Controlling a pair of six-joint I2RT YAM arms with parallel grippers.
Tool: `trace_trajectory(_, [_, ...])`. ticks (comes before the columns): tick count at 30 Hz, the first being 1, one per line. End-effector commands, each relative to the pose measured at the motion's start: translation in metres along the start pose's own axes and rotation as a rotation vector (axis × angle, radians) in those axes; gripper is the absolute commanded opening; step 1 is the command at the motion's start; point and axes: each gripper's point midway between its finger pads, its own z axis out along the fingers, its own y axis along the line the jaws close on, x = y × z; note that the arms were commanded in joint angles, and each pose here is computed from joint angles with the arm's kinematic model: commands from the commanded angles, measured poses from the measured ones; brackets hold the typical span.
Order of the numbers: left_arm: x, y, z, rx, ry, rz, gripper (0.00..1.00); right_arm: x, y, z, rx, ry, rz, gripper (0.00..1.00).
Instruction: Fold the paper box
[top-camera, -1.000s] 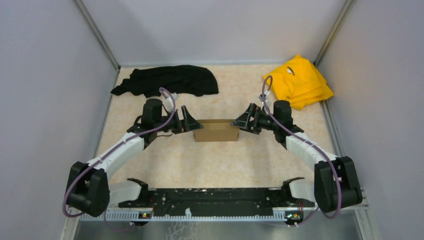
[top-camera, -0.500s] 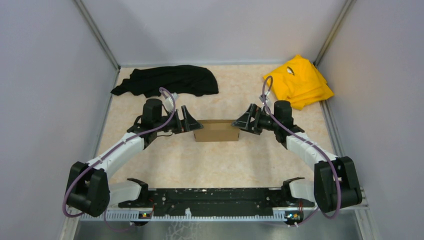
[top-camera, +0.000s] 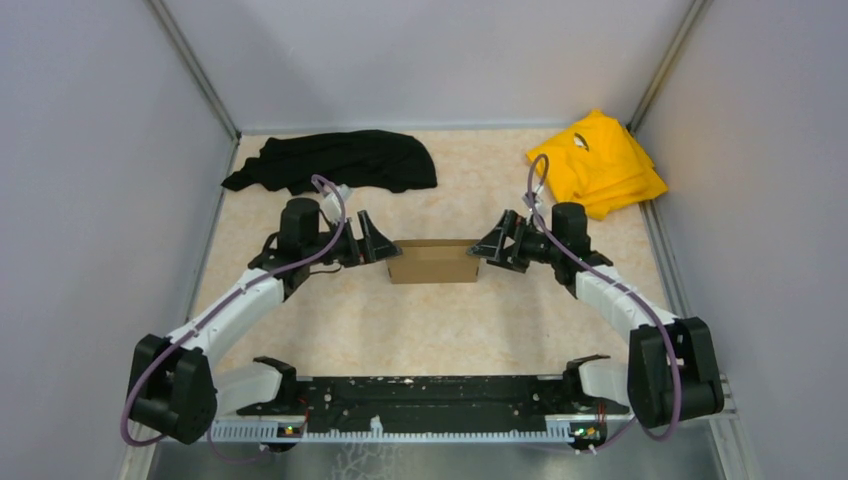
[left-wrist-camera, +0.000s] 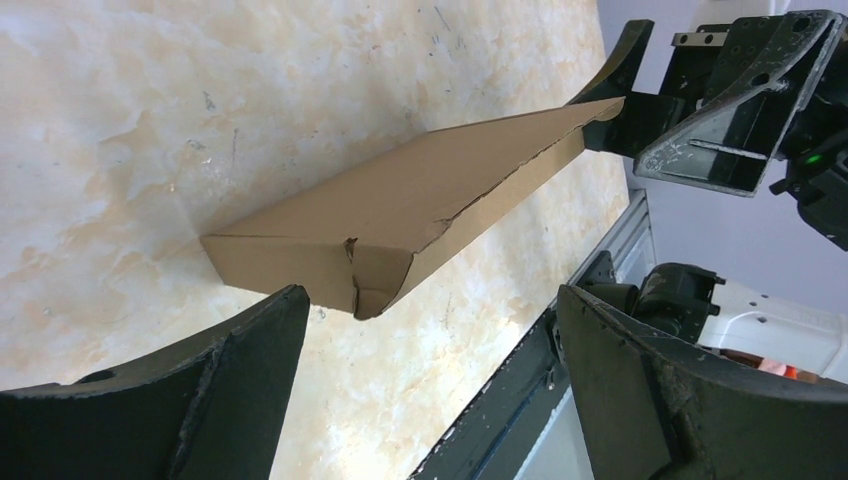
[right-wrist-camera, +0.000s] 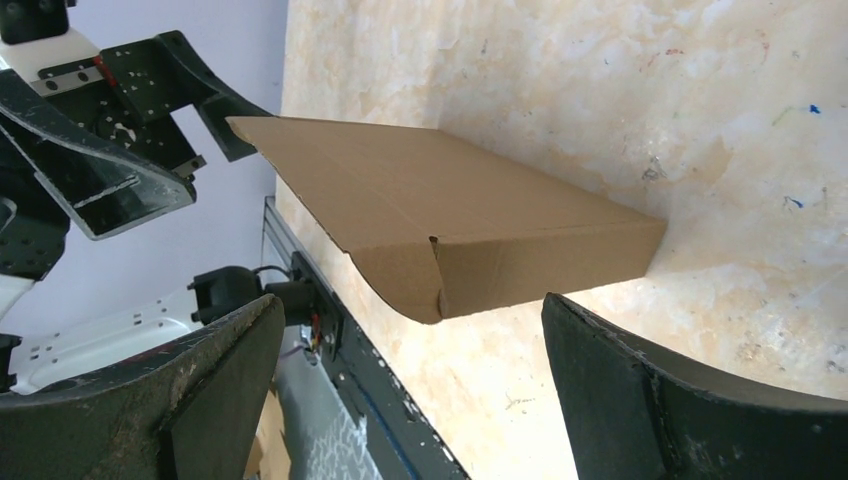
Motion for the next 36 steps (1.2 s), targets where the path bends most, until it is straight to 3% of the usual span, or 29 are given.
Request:
trace_trajectory(1, [-0.014,0.000,-0.011,-0.047,-0.056,0.044,0.99,-0.022,0.019,-0.012,-0.019,-0.059,-0.103,0.99])
trace_trajectory(9, [-0.025,0.004,-0.031,-0.141,-0.133,0.071,0.99,-0.028,0.017,-0.030,0.015,-0.084,-0.134,0.99])
trace_trajectory(15, [-0.032,-0.005,-0.052,-0.158,-0.208,0.106,0.99,-0.040,0.038,-0.050,-0.007,-0.161,-0.205,0.99])
trace_trajectory(21, [-0.032,-0.020,-0.076,-0.161,-0.235,0.136,0.99,-0.049,0.037,-0.062,0.079,-0.236,-0.210,0.99])
trace_trajectory(25, [-0.035,-0.032,-0.091,-0.154,-0.265,0.159,0.99,-0.049,0.067,-0.073,-0.033,-0.295,-0.303,0.99])
trace_trajectory(28, [-0.043,-0.046,-0.098,-0.116,-0.307,0.169,0.99,-0.060,0.094,-0.092,-0.076,-0.419,-0.385,0.99])
trace_trajectory(31, [-0.055,-0.061,-0.104,-0.071,-0.358,0.184,0.99,-0.073,0.106,-0.112,-0.053,-0.559,-0.320,0.99])
trace_trajectory(36, [-0.073,-0.077,-0.096,-0.007,-0.373,0.237,0.99,-0.075,0.126,-0.111,-0.111,-0.515,-0.376,0.98])
